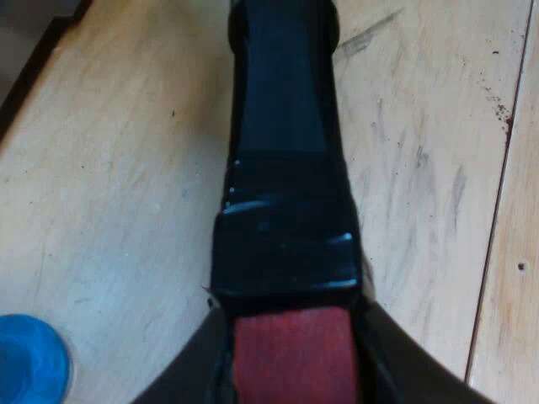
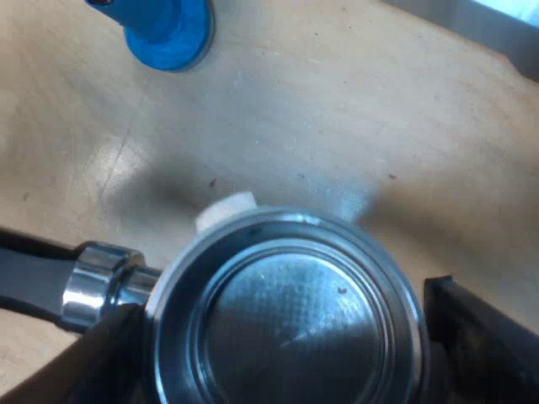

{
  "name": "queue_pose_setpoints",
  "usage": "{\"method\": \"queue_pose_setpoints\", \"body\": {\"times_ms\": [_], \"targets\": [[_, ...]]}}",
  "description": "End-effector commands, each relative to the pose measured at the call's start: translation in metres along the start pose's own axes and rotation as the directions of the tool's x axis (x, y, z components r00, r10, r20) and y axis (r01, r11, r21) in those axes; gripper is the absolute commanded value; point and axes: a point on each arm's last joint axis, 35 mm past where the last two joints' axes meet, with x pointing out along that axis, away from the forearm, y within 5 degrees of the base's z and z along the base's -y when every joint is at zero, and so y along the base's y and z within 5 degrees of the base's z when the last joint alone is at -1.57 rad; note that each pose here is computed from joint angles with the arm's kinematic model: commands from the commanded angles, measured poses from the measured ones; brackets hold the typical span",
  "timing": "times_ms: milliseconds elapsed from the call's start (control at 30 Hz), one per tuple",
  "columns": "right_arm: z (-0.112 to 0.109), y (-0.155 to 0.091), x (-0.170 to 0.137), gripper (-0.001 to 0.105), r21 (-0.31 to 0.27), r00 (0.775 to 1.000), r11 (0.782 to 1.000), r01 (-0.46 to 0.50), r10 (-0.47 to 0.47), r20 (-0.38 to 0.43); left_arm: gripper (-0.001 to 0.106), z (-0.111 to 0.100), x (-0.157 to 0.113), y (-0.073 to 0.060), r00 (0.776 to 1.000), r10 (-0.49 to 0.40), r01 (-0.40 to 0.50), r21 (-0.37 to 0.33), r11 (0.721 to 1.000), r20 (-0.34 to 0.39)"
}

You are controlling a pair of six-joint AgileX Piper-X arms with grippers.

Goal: Put the handle in the coffee machine

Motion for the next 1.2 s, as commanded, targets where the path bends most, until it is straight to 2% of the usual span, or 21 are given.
{"method": "queue_pose_setpoints", "body": {"times_ms": [33,333,433,600,667,833,967,1033,1200], "targets": [[0.002,0.001,-0.006,0.073,-0.019,1.0,1.0,0.001,0.0,0.027,0.0,0.011,-0.004,-0.004,0.996,-0.052,0.049,0.051,0.998,0.07],[0.003,0.0,-0.006,0.074,-0.019,0.999,1.0,0.016,-0.015,0.037,0.0,0.013,-0.004,-0.003,0.995,-0.05,0.045,0.061,0.997,0.09],[0.006,-0.001,-0.007,0.074,-0.02,0.997,0.999,0.048,-0.046,0.069,0.0,0.013,-0.004,-0.003,0.995,-0.05,0.045,0.061,0.997,0.09],[0.011,0.0,-0.013,0.074,-0.041,0.99,0.998,0.053,-0.047,0.136,0.0,0.012,-0.004,-0.003,0.995,-0.051,0.047,0.056,0.997,0.08],[0.011,0.0,-0.016,0.074,-0.059,0.988,0.997,0.055,-0.046,0.147,0.0,0.012,-0.004,-0.003,0.996,-0.051,0.047,0.055,0.997,0.079],[0.009,0.0,-0.025,0.074,-0.055,0.981,0.995,0.088,-0.076,0.18,0.0,0.011,-0.004,-0.003,0.996,-0.041,0.037,0.053,0.998,0.076],[0.007,0.001,-0.036,0.074,-0.053,0.972,0.993,0.102,-0.088,0.216,0.0,0.009,-0.004,-0.003,0.998,-0.027,0.024,0.051,0.998,0.053],[0.006,0.002,-0.043,0.074,-0.05,0.963,0.989,0.137,-0.121,0.24,0.0,0.006,-0.004,-0.003,0.999,-0.029,0.027,0.045,0.999,0.033],[0.001,0.014,-0.055,0.074,-0.071,0.931,0.967,0.243,-0.212,0.296,0.0,0.007,-0.005,-0.001,0.999,-0.019,0.018,0.031,0.999,0.037]]}}
